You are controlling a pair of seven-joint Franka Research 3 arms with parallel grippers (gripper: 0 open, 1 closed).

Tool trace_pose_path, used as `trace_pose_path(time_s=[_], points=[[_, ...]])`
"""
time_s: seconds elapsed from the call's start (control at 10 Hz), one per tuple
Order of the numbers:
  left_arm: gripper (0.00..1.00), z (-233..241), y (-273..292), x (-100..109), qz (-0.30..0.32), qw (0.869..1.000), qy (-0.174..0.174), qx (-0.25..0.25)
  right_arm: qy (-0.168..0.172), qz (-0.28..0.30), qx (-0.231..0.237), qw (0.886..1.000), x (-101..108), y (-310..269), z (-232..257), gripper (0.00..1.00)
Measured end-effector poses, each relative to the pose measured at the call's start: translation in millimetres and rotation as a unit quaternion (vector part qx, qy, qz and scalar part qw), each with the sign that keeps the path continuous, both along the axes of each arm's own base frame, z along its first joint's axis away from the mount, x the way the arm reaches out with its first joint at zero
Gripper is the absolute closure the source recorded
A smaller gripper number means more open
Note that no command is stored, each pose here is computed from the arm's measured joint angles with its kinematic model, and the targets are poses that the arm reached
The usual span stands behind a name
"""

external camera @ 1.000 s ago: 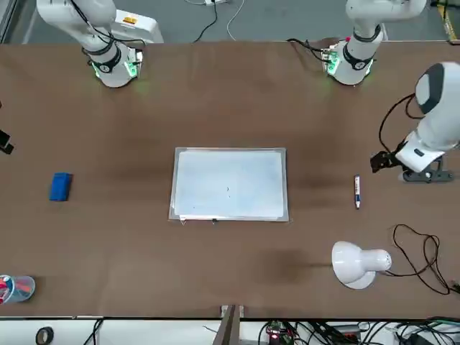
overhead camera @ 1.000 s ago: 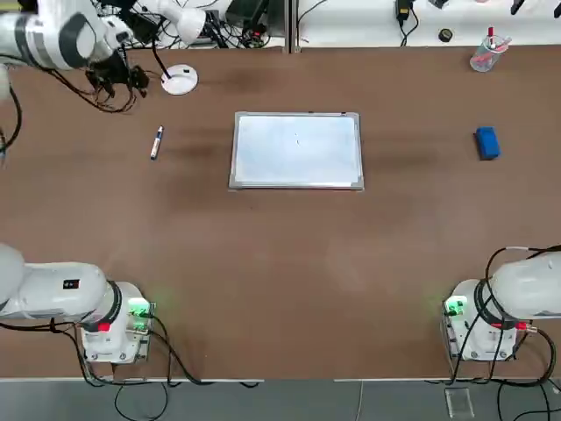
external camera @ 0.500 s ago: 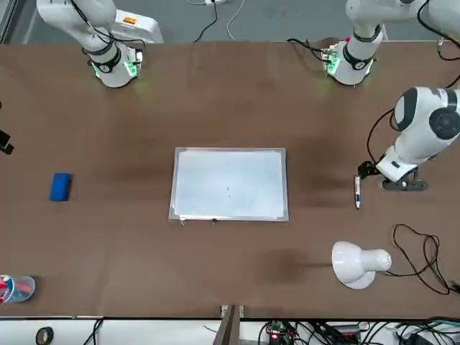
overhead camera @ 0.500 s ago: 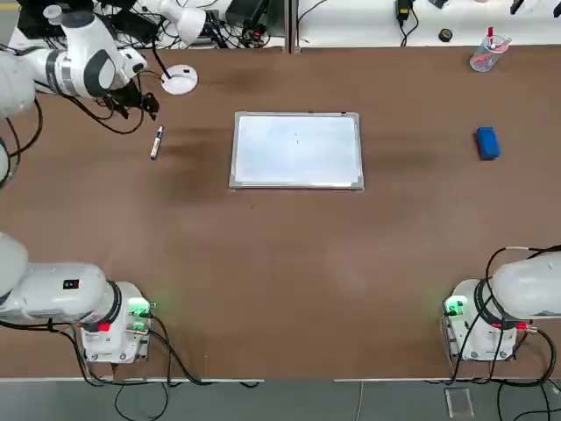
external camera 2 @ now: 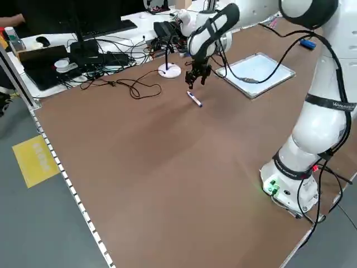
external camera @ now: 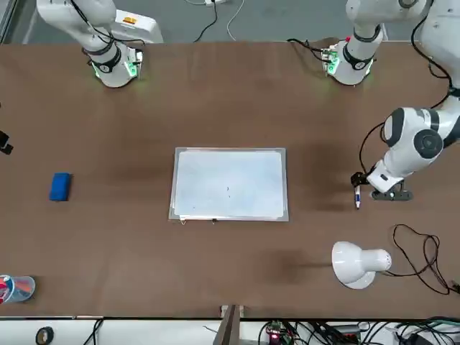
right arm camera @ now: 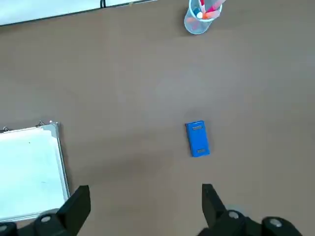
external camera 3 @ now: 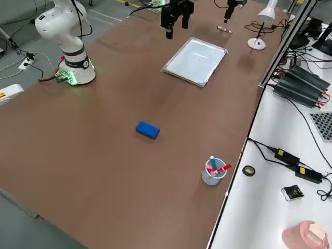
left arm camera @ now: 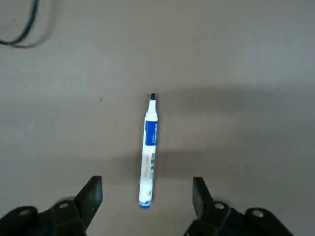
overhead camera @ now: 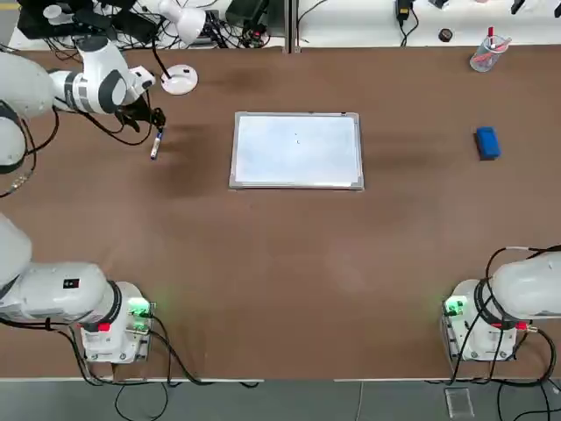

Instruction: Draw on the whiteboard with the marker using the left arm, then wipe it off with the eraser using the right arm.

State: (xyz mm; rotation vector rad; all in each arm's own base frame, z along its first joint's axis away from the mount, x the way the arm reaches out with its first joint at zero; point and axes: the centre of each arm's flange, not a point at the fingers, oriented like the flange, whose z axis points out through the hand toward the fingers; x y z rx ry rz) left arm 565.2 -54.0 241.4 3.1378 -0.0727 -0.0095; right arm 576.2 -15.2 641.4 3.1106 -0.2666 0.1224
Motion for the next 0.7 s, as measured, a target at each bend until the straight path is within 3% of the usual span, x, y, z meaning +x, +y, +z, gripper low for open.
trace_pose_path(time_s=[0.2, 0.7], points=[[0.26, -10, 0, 0, -0.015, 1.0, 0.001, 0.01, 0.001, 0.0, 0.0, 1.0, 0, 0, 0, 0.0], [0.33, -33, 14, -5, -0.015, 1.0, -0.016, 0.01, 0.002, -0.003, 0.0, 1.0, -1, -3, 0, 0.0]])
